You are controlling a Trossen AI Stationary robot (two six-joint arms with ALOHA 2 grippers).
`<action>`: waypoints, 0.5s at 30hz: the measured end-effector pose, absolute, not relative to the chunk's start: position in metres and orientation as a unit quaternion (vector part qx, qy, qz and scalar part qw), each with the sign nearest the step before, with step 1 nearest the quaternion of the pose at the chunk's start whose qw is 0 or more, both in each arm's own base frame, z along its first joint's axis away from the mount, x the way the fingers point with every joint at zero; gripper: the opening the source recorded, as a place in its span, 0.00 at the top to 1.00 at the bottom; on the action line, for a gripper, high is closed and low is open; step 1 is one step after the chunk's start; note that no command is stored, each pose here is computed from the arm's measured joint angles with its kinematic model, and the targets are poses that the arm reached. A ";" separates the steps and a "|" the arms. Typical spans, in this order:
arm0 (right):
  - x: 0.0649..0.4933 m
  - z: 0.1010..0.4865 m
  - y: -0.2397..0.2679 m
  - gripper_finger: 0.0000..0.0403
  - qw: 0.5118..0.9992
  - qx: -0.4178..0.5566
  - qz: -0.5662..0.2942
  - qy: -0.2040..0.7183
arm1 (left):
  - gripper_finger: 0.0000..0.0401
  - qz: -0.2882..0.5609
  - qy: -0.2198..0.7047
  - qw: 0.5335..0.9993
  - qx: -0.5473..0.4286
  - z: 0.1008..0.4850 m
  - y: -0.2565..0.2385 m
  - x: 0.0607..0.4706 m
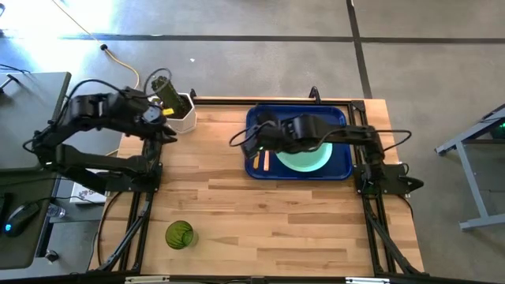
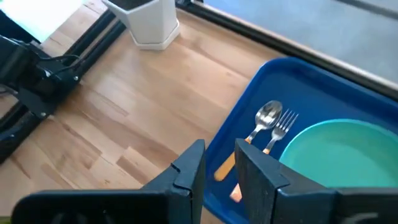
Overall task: Pick and place plate/cup/fork/spoon on tray
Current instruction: Put the green cup on the top right side of the light green plate on the blue tray
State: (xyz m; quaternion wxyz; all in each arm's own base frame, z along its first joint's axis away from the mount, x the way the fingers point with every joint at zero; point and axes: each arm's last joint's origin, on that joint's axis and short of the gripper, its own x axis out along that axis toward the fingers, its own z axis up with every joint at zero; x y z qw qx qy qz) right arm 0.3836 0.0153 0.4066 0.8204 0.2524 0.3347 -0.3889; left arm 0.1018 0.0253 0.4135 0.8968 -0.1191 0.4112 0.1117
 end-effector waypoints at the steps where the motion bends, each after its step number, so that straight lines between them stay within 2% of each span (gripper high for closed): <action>1: 0.380 0.410 0.014 0.80 0.823 0.247 -0.387 0.335 | 0.76 0.110 0.422 0.891 -0.126 0.412 0.025 0.104; 15: 0.364 0.425 -0.012 0.80 0.837 0.179 -0.363 0.368 | 0.76 0.021 0.505 0.853 -0.129 0.399 -0.009 0.127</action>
